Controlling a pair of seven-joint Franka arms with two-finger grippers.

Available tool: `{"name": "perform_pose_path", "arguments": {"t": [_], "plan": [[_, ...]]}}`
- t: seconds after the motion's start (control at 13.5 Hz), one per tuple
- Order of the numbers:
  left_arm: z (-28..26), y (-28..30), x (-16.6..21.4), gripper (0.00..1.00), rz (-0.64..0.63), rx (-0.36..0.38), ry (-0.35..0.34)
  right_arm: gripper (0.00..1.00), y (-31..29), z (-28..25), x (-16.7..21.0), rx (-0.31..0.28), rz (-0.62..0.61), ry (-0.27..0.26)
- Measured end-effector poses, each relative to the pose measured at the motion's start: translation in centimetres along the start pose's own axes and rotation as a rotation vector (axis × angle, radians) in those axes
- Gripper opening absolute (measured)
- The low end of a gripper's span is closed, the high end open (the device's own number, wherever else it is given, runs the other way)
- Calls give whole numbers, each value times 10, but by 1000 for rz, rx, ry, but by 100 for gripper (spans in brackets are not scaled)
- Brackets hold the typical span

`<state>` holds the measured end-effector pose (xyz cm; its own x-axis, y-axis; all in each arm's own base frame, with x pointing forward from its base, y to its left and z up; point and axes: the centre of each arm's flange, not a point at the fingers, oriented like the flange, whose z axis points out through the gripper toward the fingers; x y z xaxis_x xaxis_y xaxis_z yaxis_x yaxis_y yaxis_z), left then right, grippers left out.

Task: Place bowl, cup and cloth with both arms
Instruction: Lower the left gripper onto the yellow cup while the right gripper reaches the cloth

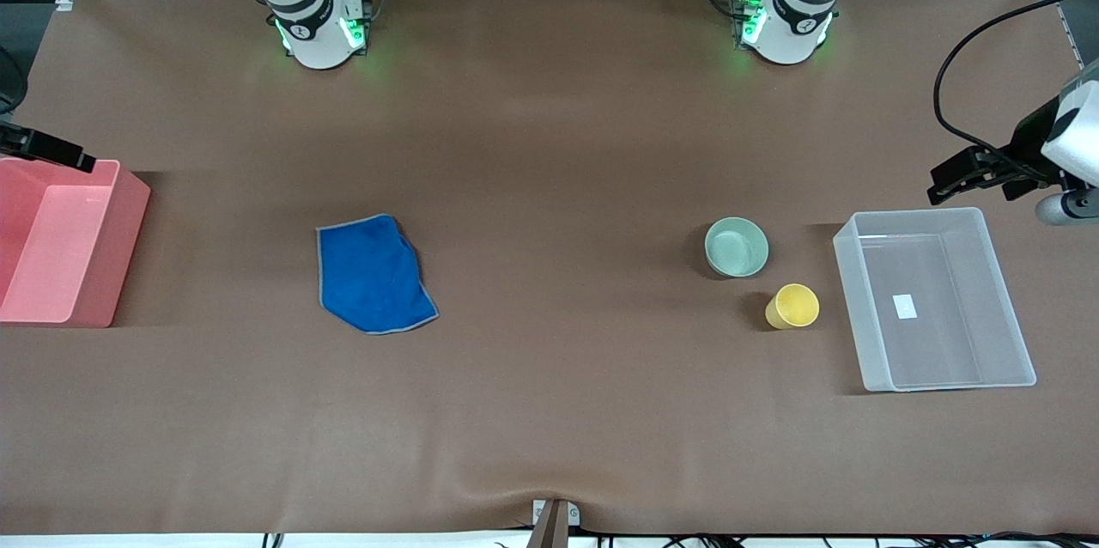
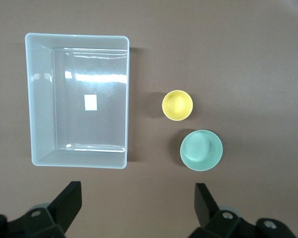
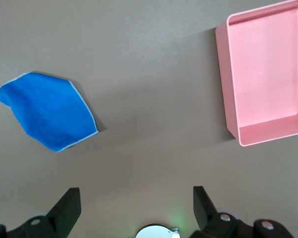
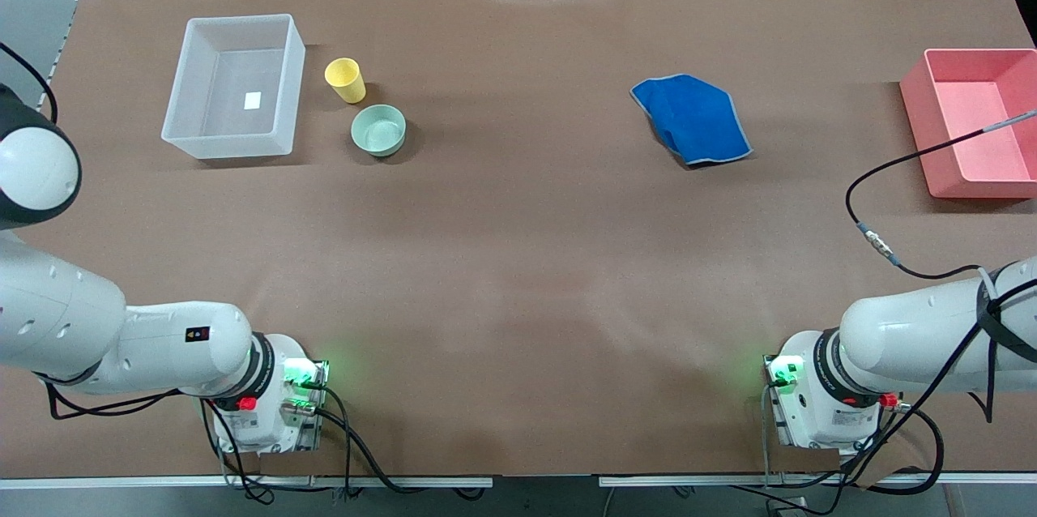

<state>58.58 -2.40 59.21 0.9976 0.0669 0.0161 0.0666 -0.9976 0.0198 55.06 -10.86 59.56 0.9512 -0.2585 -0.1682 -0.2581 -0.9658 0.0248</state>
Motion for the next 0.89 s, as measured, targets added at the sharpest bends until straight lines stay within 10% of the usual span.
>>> {"name": "perform_pose_path", "arguments": {"t": [0.89], "plan": [[188,18,79,100,41,7,-48,100,21,56,28,62,173,-114]]}}
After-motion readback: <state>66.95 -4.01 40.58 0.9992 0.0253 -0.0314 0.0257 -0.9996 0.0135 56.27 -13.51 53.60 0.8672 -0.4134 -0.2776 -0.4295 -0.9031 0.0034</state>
